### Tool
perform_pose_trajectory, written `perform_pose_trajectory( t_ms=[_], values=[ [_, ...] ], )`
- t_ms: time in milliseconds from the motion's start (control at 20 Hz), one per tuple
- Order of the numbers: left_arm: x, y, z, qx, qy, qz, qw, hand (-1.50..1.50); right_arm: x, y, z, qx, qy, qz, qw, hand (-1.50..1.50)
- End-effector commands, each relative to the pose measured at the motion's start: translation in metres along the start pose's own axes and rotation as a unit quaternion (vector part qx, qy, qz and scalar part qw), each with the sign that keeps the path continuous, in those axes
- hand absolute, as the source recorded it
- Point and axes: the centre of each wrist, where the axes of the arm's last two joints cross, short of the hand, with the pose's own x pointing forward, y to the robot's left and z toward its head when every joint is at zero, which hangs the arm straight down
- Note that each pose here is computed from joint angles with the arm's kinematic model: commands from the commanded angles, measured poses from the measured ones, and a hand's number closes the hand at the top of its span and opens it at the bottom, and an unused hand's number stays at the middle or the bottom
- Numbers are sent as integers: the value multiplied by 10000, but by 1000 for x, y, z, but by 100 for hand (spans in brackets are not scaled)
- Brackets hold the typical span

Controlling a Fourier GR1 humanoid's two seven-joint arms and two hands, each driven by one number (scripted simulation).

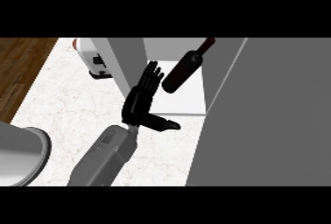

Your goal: Pick up the wine, place it into the cabinet and close the cabinet

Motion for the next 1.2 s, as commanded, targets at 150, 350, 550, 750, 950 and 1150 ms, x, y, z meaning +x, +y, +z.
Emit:
perform_pose_trajectory(
  t_ms=[150,350,550,750,950,1150],
  values=[
    [4,-6,55,100,-10,372,9993,-150,49,-3,4,81,-166,-468,9987,-150],
    [25,17,76,176,11,430,9989,-150,56,-5,9,419,-112,-336,9985,-150],
    [29,27,100,228,-185,346,9990,-150,59,-1,12,752,-82,-393,9964,-150],
    [48,60,109,267,-367,270,9986,-150,50,-2,10,1287,74,-663,9894,-150],
    [53,78,129,367,-486,89,9981,-150,40,5,18,2372,315,-680,9686,150],
    [75,99,136,471,-575,-134,9971,-150,62,6,20,2683,151,-750,9603,150]
  ],
)
